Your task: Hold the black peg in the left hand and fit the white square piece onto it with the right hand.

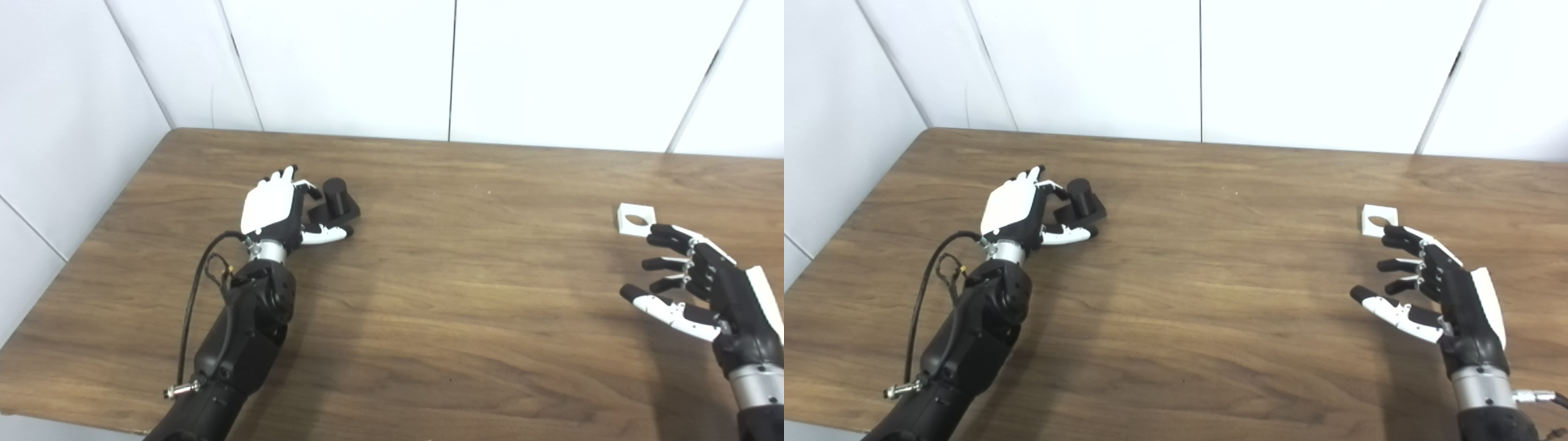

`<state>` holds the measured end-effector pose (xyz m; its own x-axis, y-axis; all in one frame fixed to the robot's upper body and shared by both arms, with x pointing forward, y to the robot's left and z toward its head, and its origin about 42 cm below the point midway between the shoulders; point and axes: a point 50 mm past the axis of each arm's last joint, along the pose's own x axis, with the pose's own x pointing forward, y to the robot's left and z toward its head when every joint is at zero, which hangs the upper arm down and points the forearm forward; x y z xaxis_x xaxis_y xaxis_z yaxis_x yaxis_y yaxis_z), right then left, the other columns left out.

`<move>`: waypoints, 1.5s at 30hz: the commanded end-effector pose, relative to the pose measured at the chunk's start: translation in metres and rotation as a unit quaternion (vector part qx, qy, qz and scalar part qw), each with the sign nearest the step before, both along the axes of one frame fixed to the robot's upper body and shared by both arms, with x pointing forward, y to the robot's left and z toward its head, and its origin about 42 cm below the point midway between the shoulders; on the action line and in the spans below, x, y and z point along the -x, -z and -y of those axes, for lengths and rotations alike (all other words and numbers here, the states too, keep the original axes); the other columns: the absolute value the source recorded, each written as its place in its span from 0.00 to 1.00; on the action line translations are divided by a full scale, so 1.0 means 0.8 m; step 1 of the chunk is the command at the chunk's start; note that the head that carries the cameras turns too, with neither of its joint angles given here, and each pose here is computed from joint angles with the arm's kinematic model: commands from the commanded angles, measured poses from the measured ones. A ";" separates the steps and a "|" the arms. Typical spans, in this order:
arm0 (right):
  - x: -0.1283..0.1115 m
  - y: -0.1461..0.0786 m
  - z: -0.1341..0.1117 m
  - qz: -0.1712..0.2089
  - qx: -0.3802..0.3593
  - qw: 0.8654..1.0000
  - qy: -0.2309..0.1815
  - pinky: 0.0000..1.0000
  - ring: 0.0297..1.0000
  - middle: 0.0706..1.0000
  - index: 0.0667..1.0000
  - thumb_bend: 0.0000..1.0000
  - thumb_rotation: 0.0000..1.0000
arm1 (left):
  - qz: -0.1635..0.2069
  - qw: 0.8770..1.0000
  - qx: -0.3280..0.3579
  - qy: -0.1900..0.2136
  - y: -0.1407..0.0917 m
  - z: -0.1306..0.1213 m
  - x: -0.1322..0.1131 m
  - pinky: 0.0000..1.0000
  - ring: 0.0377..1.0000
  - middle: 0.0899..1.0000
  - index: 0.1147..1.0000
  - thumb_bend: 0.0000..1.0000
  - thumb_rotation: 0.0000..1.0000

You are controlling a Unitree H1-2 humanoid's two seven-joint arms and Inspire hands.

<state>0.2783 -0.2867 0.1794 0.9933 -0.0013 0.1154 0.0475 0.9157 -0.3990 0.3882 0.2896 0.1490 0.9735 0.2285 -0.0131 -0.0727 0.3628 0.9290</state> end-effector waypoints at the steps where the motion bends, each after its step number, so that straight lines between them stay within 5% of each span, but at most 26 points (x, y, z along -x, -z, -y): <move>1: -0.004 -0.026 0.000 0.038 0.009 0.999 -0.001 0.49 0.64 0.76 0.76 0.55 0.00 | 0.014 1.000 -0.007 -0.001 -0.018 -0.010 -0.008 1.00 1.00 0.94 0.47 0.70 0.29; 3: -0.004 -0.027 -0.001 0.037 0.009 0.999 0.000 0.49 0.65 0.76 0.76 0.55 0.00 | 0.015 1.000 -0.002 0.001 -0.018 -0.011 -0.007 1.00 1.00 0.93 0.43 0.56 0.14; 5: -0.005 -0.028 0.000 0.037 0.009 0.999 0.000 0.49 0.65 0.76 0.76 0.55 0.00 | 0.016 1.000 0.000 0.003 -0.018 -0.010 -0.007 1.00 1.00 0.92 0.42 0.52 0.10; 21: -0.006 -0.034 0.003 0.042 0.016 0.999 -0.003 0.47 0.61 0.74 0.74 0.54 0.01 | 0.000 0.999 0.011 0.038 -0.014 -0.006 -0.006 1.00 1.00 0.89 0.42 0.51 0.08; 32: -0.003 -0.031 0.001 0.040 0.014 0.999 -0.002 0.46 0.61 0.74 0.74 0.53 0.02 | -0.037 0.977 0.055 0.202 -0.013 -0.010 0.002 1.00 1.00 0.96 0.42 0.52 0.08; 45: 0.000 -0.029 -0.001 0.040 0.016 0.999 -0.001 0.47 0.62 0.75 0.75 0.53 0.00 | -0.026 0.950 0.087 0.300 -0.030 0.014 0.007 1.00 1.00 0.98 0.42 0.52 0.07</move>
<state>0.2762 -0.2868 0.1845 0.9939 -0.0067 0.1098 0.0520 0.9083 -0.4151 0.3833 0.2855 0.1648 0.9470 -0.3128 -0.0728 0.2254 0.4858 0.8445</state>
